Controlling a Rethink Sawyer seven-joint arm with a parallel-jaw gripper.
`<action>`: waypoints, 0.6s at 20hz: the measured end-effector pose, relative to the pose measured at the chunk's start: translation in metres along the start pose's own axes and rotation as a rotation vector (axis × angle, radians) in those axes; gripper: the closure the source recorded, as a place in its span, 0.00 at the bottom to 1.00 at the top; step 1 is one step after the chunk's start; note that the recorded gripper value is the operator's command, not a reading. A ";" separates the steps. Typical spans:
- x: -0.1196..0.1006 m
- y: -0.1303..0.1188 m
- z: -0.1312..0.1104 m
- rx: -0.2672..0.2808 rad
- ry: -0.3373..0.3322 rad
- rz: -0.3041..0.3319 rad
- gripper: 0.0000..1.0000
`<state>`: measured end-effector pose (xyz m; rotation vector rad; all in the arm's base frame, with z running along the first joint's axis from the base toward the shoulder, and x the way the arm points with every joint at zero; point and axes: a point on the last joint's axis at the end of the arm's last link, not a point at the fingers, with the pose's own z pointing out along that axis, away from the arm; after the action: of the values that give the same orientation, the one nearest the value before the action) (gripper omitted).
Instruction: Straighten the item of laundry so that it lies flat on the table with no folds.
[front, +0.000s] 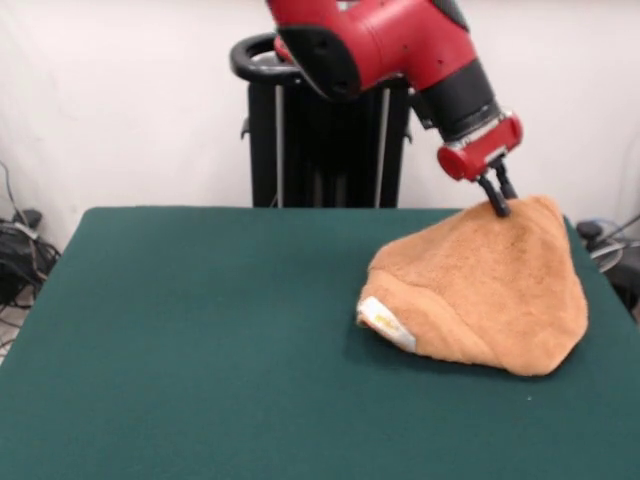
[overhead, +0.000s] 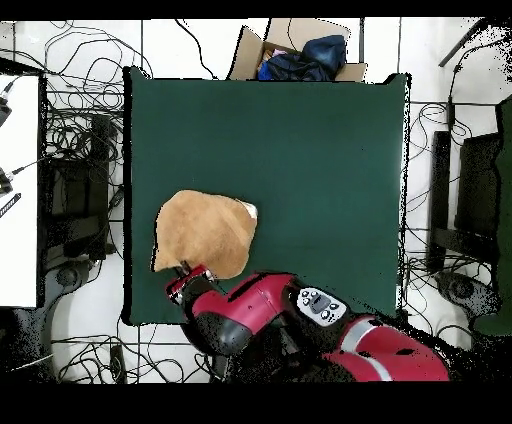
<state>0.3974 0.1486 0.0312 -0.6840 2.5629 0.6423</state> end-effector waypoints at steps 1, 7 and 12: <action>0.010 0.003 0.003 -0.017 0.048 0.015 1.00; 0.066 0.019 0.008 -0.071 0.368 0.051 1.00; 0.098 0.026 -0.003 -0.089 0.610 0.054 1.00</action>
<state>0.3045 0.1324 -0.0062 -0.9631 3.1297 0.6426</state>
